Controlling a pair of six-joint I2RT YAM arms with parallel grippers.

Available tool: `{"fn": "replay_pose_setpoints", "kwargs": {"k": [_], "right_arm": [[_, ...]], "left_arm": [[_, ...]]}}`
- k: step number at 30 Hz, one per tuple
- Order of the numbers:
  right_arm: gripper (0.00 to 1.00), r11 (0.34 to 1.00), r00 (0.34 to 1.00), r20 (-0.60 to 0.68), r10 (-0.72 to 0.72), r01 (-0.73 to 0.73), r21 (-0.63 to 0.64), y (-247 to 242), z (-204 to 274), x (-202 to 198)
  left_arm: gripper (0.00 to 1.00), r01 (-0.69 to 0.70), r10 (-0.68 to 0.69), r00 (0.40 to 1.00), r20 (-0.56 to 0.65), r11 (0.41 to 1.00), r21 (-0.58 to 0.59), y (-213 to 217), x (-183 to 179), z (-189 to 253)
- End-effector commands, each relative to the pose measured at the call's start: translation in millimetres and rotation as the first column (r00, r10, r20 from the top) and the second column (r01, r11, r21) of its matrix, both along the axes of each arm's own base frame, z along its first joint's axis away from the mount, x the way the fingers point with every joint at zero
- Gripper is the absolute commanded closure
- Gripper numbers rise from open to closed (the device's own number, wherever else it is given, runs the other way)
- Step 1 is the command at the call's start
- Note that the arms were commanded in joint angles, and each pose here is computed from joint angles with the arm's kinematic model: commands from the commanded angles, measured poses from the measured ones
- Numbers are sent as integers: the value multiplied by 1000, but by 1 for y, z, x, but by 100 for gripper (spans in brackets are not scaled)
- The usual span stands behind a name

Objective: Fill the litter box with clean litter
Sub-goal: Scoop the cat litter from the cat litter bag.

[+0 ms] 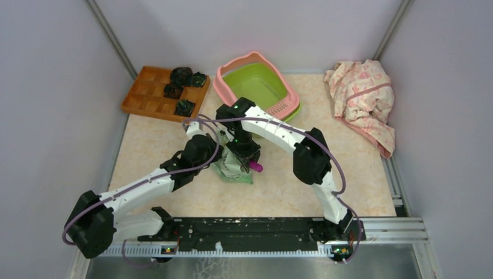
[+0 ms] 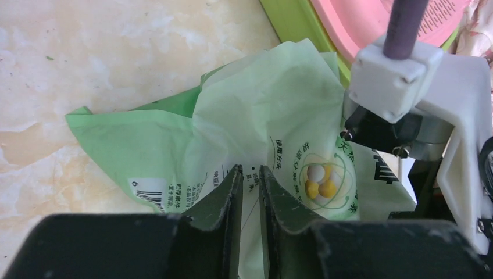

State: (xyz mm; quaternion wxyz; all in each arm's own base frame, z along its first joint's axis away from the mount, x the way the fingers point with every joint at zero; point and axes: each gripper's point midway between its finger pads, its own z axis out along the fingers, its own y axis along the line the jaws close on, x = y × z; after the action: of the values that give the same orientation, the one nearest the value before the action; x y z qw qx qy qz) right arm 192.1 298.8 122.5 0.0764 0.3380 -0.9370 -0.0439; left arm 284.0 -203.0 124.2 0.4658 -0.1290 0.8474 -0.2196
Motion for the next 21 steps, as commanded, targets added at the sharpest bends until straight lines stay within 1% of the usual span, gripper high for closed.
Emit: {"fn": "replay_pose_setpoints", "kwargs": {"k": [1,6,10,15,18,21], "right_arm": [[100,1000,1000,9,11,-11,4,14,-20,18],[100,1000,999,43,24,-24,0,31,-38,35],[100,999,996,83,20,-24,46,48,-51,44],[100,984,997,82,-8,-7,180,60,-72,34],[100,959,990,134,-48,8,282,65,-76,36],[100,936,978,201,-55,-19,351,67,-75,39]], "left_arm": [[77,-7,7,1000,-13,998,61,11,-7,-8],[77,-14,15,1000,-15,997,71,14,-8,-8],[77,-30,30,1000,-6,997,73,19,-9,-6],[77,-55,55,999,2,995,85,26,-9,-2],[77,-66,66,998,4,994,89,29,-10,0],[77,-70,70,998,1,993,92,29,-9,1]]}}
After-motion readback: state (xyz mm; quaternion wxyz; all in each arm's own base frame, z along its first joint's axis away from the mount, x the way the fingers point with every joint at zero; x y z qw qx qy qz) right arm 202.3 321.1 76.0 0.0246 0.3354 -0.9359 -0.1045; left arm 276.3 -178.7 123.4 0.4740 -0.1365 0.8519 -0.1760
